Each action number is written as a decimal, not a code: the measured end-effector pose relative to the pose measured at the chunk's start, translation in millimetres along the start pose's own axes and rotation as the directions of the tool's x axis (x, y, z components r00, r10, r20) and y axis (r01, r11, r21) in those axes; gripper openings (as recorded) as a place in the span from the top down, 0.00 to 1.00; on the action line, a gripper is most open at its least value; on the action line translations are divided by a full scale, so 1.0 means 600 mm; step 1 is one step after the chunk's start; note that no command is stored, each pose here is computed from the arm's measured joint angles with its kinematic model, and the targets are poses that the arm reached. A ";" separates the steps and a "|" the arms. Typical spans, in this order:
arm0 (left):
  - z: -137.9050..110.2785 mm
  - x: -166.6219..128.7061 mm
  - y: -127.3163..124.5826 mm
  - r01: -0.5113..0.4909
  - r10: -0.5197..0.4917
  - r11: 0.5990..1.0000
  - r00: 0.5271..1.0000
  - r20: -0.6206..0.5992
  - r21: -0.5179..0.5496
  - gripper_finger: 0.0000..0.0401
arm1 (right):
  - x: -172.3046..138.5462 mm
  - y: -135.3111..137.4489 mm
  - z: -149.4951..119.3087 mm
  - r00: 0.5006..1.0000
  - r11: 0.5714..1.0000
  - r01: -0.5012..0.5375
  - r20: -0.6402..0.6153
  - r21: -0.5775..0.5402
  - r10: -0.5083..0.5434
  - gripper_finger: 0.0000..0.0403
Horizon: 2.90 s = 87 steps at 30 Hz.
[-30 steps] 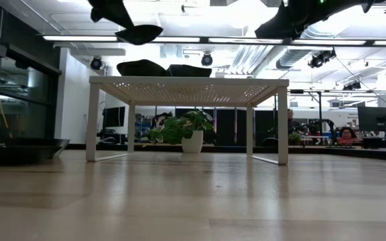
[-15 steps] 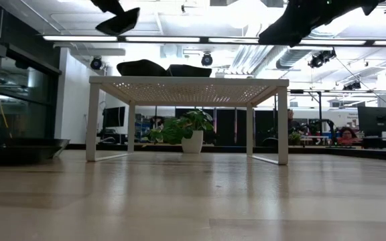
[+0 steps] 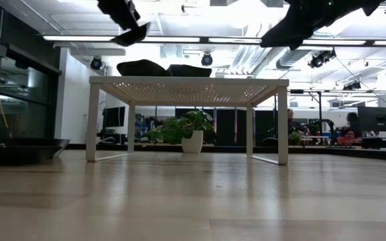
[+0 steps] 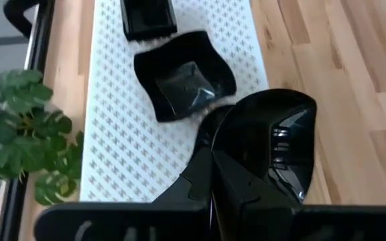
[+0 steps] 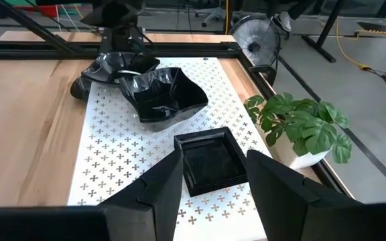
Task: Pick & Place Mini shaped plates
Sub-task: Stack the leaf shaped plate on top of the leaf shaped plates on the shelf, then stack the distorted square plate on top of the distorted square plates on the shelf
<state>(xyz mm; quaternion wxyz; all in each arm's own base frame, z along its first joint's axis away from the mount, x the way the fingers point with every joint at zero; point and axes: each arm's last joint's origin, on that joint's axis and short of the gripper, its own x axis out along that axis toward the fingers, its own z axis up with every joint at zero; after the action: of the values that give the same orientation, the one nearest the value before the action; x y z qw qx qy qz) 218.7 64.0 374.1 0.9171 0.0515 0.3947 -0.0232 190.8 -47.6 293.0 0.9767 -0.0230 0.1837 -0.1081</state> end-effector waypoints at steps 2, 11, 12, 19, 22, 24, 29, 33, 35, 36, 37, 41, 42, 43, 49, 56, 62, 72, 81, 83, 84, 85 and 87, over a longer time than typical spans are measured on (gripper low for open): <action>0.011 0.002 0.013 0.007 -0.007 1.000 1.000 0.003 0.010 1.00 | 0.000 0.000 -0.001 1.000 1.000 0.000 -0.009 0.000 0.000 0.60; 0.056 0.030 0.046 0.143 -0.134 0.989 0.979 -0.153 0.049 1.00 | 0.000 0.001 -0.012 0.997 1.000 -0.007 -0.073 0.000 0.007 0.60; 0.062 0.035 0.050 0.147 -0.137 0.988 0.977 -0.164 0.049 1.00 | 0.000 0.001 -0.013 0.997 1.000 -0.007 -0.078 0.000 0.007 0.60; 0.087 0.073 0.069 0.189 -0.176 0.981 0.961 -0.211 0.042 1.00 | -0.001 0.002 -0.020 0.992 1.000 -0.011 -0.124 0.002 0.012 0.60; 0.079 0.088 0.070 0.230 -0.211 0.972 0.937 -0.278 0.037 1.00 | -0.002 0.002 -0.023 0.990 1.000 -0.013 -0.144 0.008 0.014 0.60; 0.076 0.095 0.070 0.251 -0.226 0.967 0.924 -0.307 0.042 1.00 | -0.002 0.002 -0.024 0.989 1.000 -0.013 -0.149 0.009 0.014 0.60; 0.077 0.107 0.066 0.275 -0.238 0.959 0.916 -0.324 0.073 1.00 | -0.002 0.002 -0.024 0.989 1.000 -0.013 -0.149 0.009 0.014 0.60; 0.078 0.107 0.062 0.282 -0.244 0.956 0.914 -0.323 0.077 1.00 | -0.002 0.002 -0.024 0.989 1.000 -0.013 -0.148 0.010 0.014 0.60; 0.080 0.108 0.061 0.270 -0.228 0.959 0.917 -0.326 0.087 1.00 | -0.002 0.002 -0.024 0.989 1.000 -0.013 -0.147 0.009 0.014 0.60; 0.081 0.109 0.060 0.262 -0.221 0.961 0.921 -0.322 0.090 1.00 | -0.002 0.002 -0.024 0.989 1.000 -0.013 -0.147 0.010 0.014 0.60; 0.083 0.110 0.059 0.254 -0.211 0.962 0.925 -0.317 0.099 1.00 | -0.002 0.002 -0.024 0.989 1.000 -0.012 -0.147 0.010 0.014 0.60; 0.088 0.120 0.053 0.240 -0.189 0.963 0.926 -0.327 0.123 1.00 | -0.002 0.002 -0.024 0.989 1.000 -0.012 -0.147 0.010 0.014 0.60; 0.087 0.122 0.053 0.235 -0.182 0.964 0.923 -0.339 0.122 1.00 | -0.002 0.002 -0.024 0.989 1.000 -0.012 -0.147 0.010 0.014 0.60; 0.085 0.124 0.053 0.239 -0.185 0.964 0.919 -0.348 0.117 1.00 | -0.002 0.002 -0.024 0.989 1.000 -0.013 -0.147 0.010 0.014 0.60; 0.082 0.146 0.051 0.257 -0.198 0.961 0.898 -0.394 0.103 1.00 | -0.002 0.002 -0.024 0.989 1.000 -0.012 -0.147 0.011 0.014 0.60; 0.083 0.148 0.052 0.256 -0.197 0.961 0.900 -0.388 0.108 1.00 | -0.002 0.002 -0.024 0.989 1.000 -0.013 -0.148 0.011 0.014 0.60; 0.082 0.148 0.053 0.243 -0.178 0.963 0.900 -0.398 0.117 1.00 | -0.002 0.002 -0.024 0.989 1.000 -0.013 -0.149 0.011 0.014 0.60; 0.082 0.148 0.053 0.229 -0.161 0.966 0.899 -0.407 0.124 0.93 | 0.008 0.005 -0.053 0.985 1.000 -0.015 -0.173 0.011 0.016 0.60; 0.079 0.146 0.054 0.208 -0.135 0.970 0.890 -0.436 0.126 0.85 | 0.013 0.006 -0.063 0.986 1.000 -0.010 -0.163 0.029 0.015 0.60; 0.076 0.145 0.053 0.207 -0.130 0.971 0.880 -0.457 0.122 0.85 | 0.013 0.006 -0.063 0.987 0.999 -0.010 -0.162 0.036 0.015 0.60; 0.074 0.144 0.053 0.208 -0.132 0.972 0.872 -0.472 0.113 0.84 | 0.013 0.006 -0.063 0.987 0.999 -0.008 -0.162 0.042 0.015 0.60; 0.071 0.141 0.052 0.208 -0.132 0.973 0.863 -0.488 0.103 0.84 | 0.013 0.006 -0.063 0.987 0.999 -0.007 -0.162 0.046 0.015 0.60; 0.066 0.133 0.049 0.202 -0.126 0.975 0.841 -0.526 0.088 0.84 | 0.013 0.006 -0.063 0.987 0.999 -0.008 -0.162 0.047 0.015 0.60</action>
<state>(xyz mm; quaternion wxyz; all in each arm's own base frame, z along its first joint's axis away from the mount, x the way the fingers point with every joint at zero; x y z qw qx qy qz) 304.6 88.8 345.2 0.7659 0.0861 0.6268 -0.1147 184.8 -46.1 255.0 0.9594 0.0096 0.2602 -0.1082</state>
